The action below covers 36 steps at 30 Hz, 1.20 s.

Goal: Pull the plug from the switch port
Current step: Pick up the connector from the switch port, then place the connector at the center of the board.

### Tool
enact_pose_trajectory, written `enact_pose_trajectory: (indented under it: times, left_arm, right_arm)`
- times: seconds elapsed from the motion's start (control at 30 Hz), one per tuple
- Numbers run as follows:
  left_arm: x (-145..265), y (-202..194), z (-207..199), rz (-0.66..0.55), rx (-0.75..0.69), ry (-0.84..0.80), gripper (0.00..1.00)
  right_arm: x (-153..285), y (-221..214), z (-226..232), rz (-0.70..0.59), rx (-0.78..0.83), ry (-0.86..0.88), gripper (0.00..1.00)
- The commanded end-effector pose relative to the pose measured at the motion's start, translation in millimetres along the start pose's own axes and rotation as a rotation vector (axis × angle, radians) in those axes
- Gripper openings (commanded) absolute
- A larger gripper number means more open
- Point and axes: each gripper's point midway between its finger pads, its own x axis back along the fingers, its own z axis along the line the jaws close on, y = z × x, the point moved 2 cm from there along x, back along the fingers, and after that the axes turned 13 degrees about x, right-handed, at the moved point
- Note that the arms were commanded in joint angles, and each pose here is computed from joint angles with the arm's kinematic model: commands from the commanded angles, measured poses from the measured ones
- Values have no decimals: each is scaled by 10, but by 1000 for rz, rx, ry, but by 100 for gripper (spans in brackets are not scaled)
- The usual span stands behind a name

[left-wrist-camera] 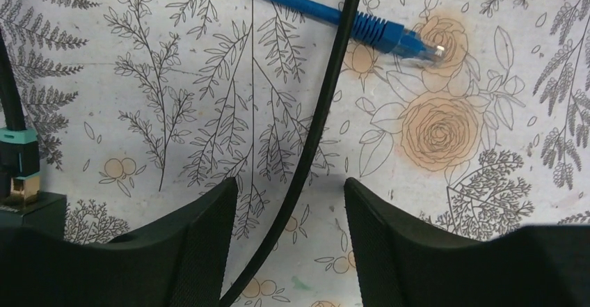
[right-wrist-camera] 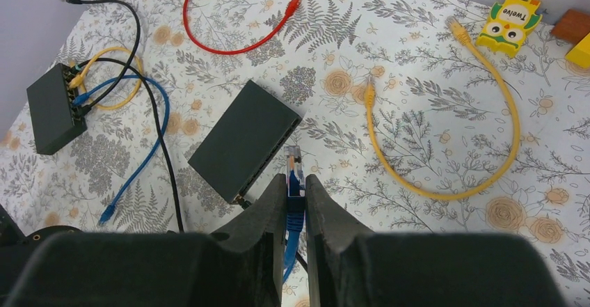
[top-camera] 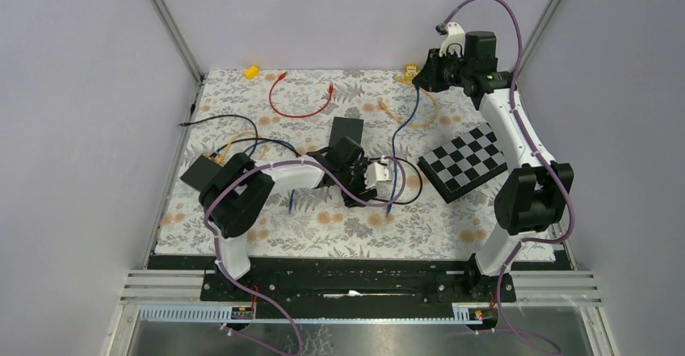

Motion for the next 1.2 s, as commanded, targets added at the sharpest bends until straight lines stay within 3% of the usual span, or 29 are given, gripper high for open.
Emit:
enact_pose_trajectory:
  times: [0.0,0.37,0.7,1.17]
  left_arm:
    - [-59,131,12,-11,-37,-1,55]
    - [277,308,-147,-28,-50,-7,0]
    - [763,430,-368,-114,-105,14,0]
    - [544,-178,-462,-7,-49,-25,0]
  right_arm:
    - [35,12,60,-4,2,16,0]
    - [-10,-14,25,5,-5,8,0]
    - [-4,350,-198,-54,48,-101,0]
    - [148,1198,-345,-223,80,-188,0]
